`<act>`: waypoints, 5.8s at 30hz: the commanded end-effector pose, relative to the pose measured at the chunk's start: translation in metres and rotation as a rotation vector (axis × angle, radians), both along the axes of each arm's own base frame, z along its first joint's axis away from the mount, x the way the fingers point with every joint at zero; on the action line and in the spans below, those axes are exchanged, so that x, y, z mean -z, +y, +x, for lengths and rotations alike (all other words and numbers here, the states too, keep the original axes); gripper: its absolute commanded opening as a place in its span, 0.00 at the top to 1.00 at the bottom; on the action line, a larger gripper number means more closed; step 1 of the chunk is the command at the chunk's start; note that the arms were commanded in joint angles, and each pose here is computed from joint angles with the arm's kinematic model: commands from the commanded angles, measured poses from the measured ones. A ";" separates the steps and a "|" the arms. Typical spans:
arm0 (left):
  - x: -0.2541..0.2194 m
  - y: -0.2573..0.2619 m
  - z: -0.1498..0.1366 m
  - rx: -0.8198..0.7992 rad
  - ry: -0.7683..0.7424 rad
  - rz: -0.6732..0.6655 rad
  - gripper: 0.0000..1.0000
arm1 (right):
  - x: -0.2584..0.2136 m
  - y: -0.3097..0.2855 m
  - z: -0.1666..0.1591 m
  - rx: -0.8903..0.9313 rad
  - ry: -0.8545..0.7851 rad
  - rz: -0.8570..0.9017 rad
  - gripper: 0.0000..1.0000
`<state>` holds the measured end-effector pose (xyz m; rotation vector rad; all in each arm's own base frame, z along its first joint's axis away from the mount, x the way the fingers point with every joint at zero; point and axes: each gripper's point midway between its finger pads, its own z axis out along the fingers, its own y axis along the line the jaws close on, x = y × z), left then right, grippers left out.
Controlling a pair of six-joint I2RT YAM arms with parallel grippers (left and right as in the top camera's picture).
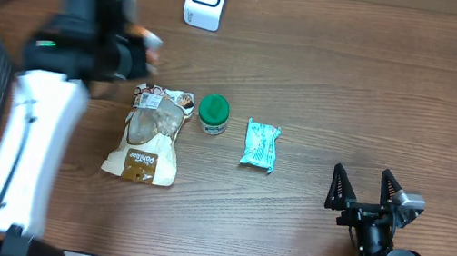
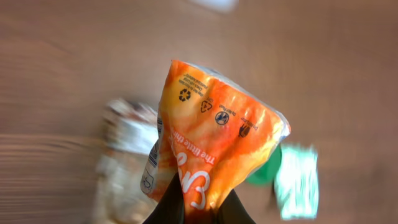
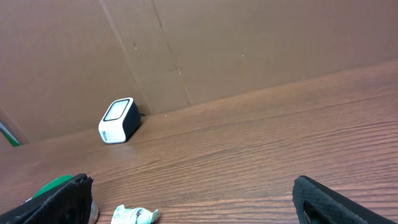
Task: Scan the item barcode
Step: 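Grasp the orange box and lift it out of the basket, then carry the orange box to the table and release it beside the bottle, then reach the left gripper into the basket and grasp the tissue pack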
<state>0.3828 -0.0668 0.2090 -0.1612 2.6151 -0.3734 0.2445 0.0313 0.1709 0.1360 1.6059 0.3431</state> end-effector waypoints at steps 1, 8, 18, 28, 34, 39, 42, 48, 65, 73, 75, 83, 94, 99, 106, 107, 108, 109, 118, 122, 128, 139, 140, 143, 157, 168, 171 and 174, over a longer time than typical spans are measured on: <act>0.036 -0.047 -0.014 0.085 0.085 0.019 0.96 | 0.002 0.000 0.000 0.001 -0.004 -0.004 0.00; 0.096 -0.100 -0.060 0.148 0.310 0.082 0.96 | 0.002 0.000 0.000 0.001 -0.004 -0.004 0.00; 0.113 -0.125 -0.085 0.194 0.394 0.114 0.95 | 0.002 0.000 0.000 0.001 -0.004 -0.004 0.00; 0.112 -0.126 -0.080 0.247 0.362 0.122 0.27 | 0.002 0.000 0.000 0.002 -0.004 -0.004 0.00; 0.080 -0.113 -0.056 0.231 0.303 0.107 0.47 | 0.002 0.000 0.000 0.002 -0.004 -0.004 0.00; 0.002 -0.073 -0.020 0.140 0.202 0.078 0.43 | 0.002 0.000 0.000 0.002 -0.004 -0.004 0.00; -0.059 -0.033 -0.010 0.068 0.118 0.068 0.43 | 0.002 0.000 0.000 0.002 -0.004 -0.004 0.00; -0.144 0.029 -0.010 -0.059 -0.061 0.067 0.39 | 0.002 0.000 0.000 0.002 -0.004 -0.004 0.00; -0.220 0.211 -0.042 -0.614 -0.286 0.081 0.21 | 0.002 0.000 0.000 0.002 -0.004 -0.004 0.00; -0.218 0.278 -0.078 -0.835 -0.269 0.117 0.21 | 0.002 0.000 0.000 0.002 -0.004 -0.004 0.00; -0.213 0.294 -0.089 -0.894 -0.247 0.136 0.23 | 0.002 0.000 0.000 0.002 -0.003 -0.004 0.00; -0.167 0.348 -0.123 -1.086 -0.088 0.139 0.23 | 0.002 0.000 0.000 0.002 -0.004 -0.004 0.00; -0.084 0.407 -0.141 -1.207 0.231 0.274 0.18 | 0.002 0.000 0.000 0.002 -0.004 -0.004 0.00; -0.054 0.427 -0.144 -1.225 0.338 0.330 0.18 | 0.002 0.000 0.000 0.002 -0.004 -0.004 0.00; -0.010 0.448 -0.150 -1.236 0.467 0.337 0.21 | 0.002 0.000 0.000 0.002 -0.004 -0.004 0.00; -0.005 0.450 -0.151 -1.232 0.478 0.336 0.22 | 0.002 0.000 0.000 0.002 -0.004 -0.004 0.00; -0.001 0.452 -0.152 -1.229 0.489 0.336 0.22 | 0.002 0.000 0.000 0.002 -0.004 -0.004 0.00; 0.004 0.455 -0.154 -1.226 0.502 0.333 0.22 | 0.002 0.000 0.000 0.002 -0.004 -0.004 0.00; 0.037 0.475 -0.188 -1.292 0.588 0.296 0.20 | 0.002 0.000 0.000 0.002 -0.004 -0.004 0.00; 0.075 0.473 -0.195 -1.286 0.646 0.273 0.20 | 0.002 0.000 0.000 0.002 -0.003 -0.004 0.00; 0.109 0.479 -0.197 -1.242 0.659 0.308 0.20 | 0.002 0.000 0.000 0.002 -0.004 -0.004 0.00; 0.149 0.493 -0.200 -1.163 0.651 0.416 0.25 | 0.002 0.000 0.000 0.002 -0.004 -0.004 0.00; 0.153 0.494 -0.201 -1.162 0.648 0.421 0.25 | 0.002 0.000 0.000 0.002 -0.004 -0.004 0.00; 0.164 0.495 -0.200 -1.148 0.637 0.433 0.28 | 0.002 0.000 0.000 0.002 -0.004 -0.004 0.00; 0.195 0.483 -0.206 -1.138 0.650 0.421 0.96 | 0.002 0.000 0.000 0.002 -0.004 -0.004 0.00; 0.090 0.482 -0.144 -1.134 0.462 0.474 0.96 | 0.002 0.000 0.000 0.002 -0.003 -0.004 0.00; 0.007 0.477 -0.102 -1.124 0.248 0.541 0.96 | 0.002 0.000 0.000 0.002 -0.004 -0.004 0.00; -0.068 0.457 -0.069 -1.114 0.034 0.565 0.96 | 0.002 0.000 0.000 0.002 -0.004 -0.004 0.00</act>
